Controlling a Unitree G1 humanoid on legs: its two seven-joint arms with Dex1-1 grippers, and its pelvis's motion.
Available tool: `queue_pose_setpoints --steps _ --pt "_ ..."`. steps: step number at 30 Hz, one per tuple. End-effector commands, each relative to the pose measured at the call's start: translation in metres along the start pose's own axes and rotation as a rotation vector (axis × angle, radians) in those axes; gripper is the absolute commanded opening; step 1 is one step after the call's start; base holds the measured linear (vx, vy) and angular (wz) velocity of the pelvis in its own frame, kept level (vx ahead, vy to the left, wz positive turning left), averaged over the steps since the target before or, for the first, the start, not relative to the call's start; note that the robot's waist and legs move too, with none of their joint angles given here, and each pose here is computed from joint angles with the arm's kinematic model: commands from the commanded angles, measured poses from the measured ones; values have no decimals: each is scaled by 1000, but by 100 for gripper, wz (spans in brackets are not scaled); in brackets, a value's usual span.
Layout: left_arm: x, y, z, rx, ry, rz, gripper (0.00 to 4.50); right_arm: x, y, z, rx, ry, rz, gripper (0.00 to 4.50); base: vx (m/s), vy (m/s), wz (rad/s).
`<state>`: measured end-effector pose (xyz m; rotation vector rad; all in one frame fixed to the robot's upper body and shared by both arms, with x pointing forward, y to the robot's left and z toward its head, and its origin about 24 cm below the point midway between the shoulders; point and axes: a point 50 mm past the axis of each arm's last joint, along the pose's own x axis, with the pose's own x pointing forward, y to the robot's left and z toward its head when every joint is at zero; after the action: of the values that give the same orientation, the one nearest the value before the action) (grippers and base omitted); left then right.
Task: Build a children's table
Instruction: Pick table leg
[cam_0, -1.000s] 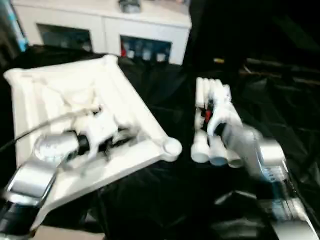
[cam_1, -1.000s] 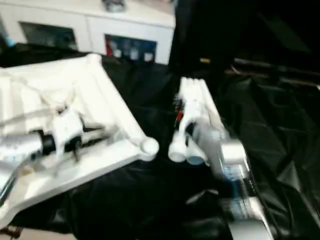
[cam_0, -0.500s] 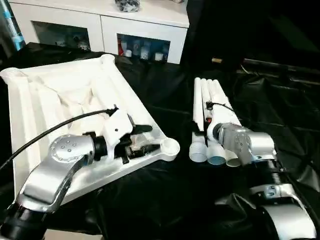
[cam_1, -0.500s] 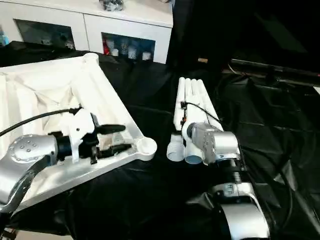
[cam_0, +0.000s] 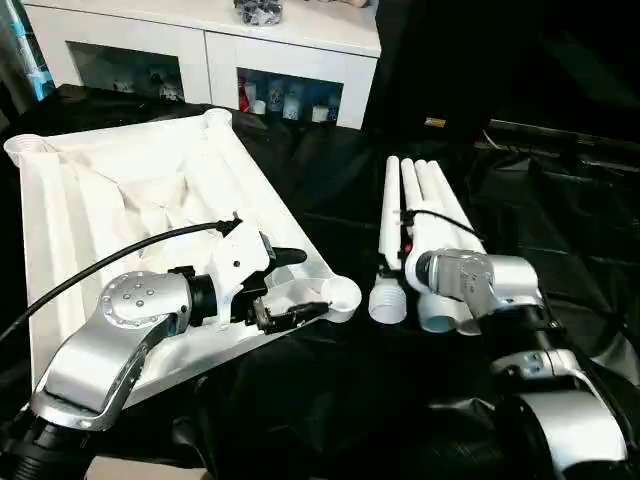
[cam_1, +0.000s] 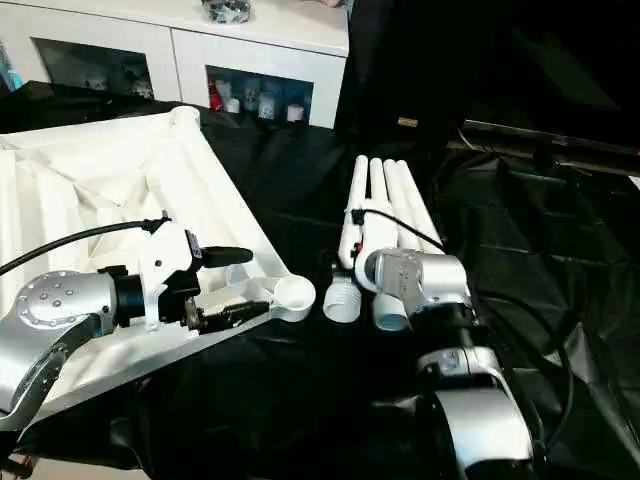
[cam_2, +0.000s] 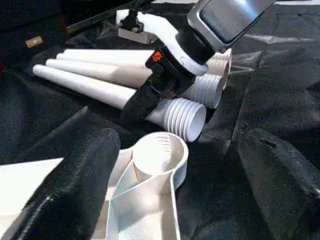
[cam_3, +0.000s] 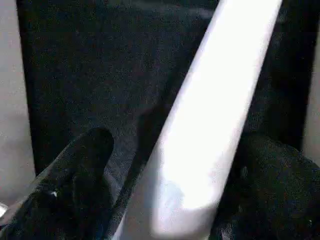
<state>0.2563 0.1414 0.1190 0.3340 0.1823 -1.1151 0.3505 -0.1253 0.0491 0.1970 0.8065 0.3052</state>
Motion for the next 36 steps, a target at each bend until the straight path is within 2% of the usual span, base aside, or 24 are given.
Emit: queue_pose_setpoints --steps 1,3,5,8,9,17,25,34,35,36 --pt "2 -5 3 13 1 -28 450 -2 -6 2 28 17 -8 431 0 0 0" --pt "2 -5 3 12 3 -27 450 -1 -7 1 32 33 -15 431 0 0 0" --pt "2 -6 3 11 10 -33 450 1 -9 -2 38 57 -29 397 0 0 0" --pt "2 -6 3 11 13 -36 450 1 -10 -2 42 64 -32 383 0 0 0" --pt "2 -6 2 10 18 -41 450 1 -10 -3 47 66 -34 362 0 0 0" --pt "3 -5 1 -3 34 -41 450 1 -12 0 87 61 -38 299 0 0 0" --pt "3 7 2 -7 16 15 450 -1 -17 8 141 4 -57 223 0 0 0" --pt "5 16 8 -22 -31 66 450 -3 -19 12 172 -32 -57 189 0 0 0" --pt "8 24 10 -48 -54 118 450 -7 -16 20 182 -89 -23 189 0 0 0" --pt "9 26 10 -55 -61 132 450 -7 -15 21 185 -104 -13 188 0 0 0"
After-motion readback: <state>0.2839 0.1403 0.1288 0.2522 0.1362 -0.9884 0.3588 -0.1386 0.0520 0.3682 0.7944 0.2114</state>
